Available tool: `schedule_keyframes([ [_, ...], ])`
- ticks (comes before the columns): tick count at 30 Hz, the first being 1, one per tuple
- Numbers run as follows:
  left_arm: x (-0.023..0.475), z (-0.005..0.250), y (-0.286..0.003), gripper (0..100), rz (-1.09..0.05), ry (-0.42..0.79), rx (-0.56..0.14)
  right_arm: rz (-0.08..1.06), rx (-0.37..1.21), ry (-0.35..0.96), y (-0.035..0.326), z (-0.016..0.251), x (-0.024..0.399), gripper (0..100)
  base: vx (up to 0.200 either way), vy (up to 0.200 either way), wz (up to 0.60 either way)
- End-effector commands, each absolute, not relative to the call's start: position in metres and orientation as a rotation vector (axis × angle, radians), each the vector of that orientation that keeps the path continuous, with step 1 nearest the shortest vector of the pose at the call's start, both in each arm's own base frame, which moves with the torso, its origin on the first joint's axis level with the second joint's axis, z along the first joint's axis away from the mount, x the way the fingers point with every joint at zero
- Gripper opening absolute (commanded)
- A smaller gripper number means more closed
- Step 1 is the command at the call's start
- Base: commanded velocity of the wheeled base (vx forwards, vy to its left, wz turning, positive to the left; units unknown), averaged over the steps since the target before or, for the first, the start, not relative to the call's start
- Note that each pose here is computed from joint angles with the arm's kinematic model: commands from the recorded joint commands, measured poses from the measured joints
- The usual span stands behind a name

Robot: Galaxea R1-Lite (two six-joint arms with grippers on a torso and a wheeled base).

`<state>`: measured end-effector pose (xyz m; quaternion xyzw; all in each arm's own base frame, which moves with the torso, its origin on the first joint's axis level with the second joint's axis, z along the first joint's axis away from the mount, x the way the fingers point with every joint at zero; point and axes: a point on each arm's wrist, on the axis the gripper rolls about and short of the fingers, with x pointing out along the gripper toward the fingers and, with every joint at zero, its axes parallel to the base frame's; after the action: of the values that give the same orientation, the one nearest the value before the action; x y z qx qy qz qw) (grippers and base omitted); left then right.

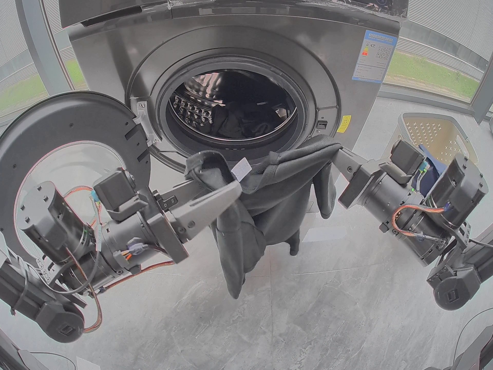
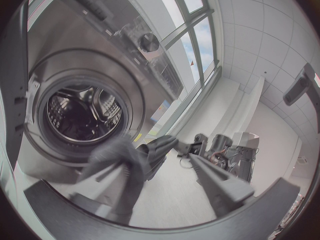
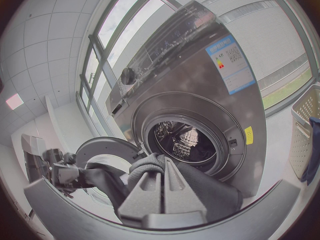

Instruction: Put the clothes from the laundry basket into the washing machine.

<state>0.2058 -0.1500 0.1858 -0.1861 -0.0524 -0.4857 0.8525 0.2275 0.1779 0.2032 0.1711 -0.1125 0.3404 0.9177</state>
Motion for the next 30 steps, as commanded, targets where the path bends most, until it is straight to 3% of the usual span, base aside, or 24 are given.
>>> schedule_keyframes([
  [1,0.222,0.147,-0.158,100,-0.982,0.044,-0.384,0.723,0.381,-0.302,0.171,0.226,0.212,0,0.0,0.0,0.0],
  [13,0.249,0.082,-0.177,100,-0.94,0.256,-0.342,0.717,0.39,-0.304,0.172,0.228,0.212,0,0.0,0.0,0.0],
  [20,0.252,0.061,-0.178,100,-0.933,0.277,-0.238,0.672,0.392,-0.297,0.172,0.231,0.217,0,0.0,0.0,0.0],
  [30,0.252,0.047,-0.18,100,-0.933,0.306,-0.196,0.662,0.4,-0.307,0.174,0.234,0.219,0,0.0,0.0,0.0],
])
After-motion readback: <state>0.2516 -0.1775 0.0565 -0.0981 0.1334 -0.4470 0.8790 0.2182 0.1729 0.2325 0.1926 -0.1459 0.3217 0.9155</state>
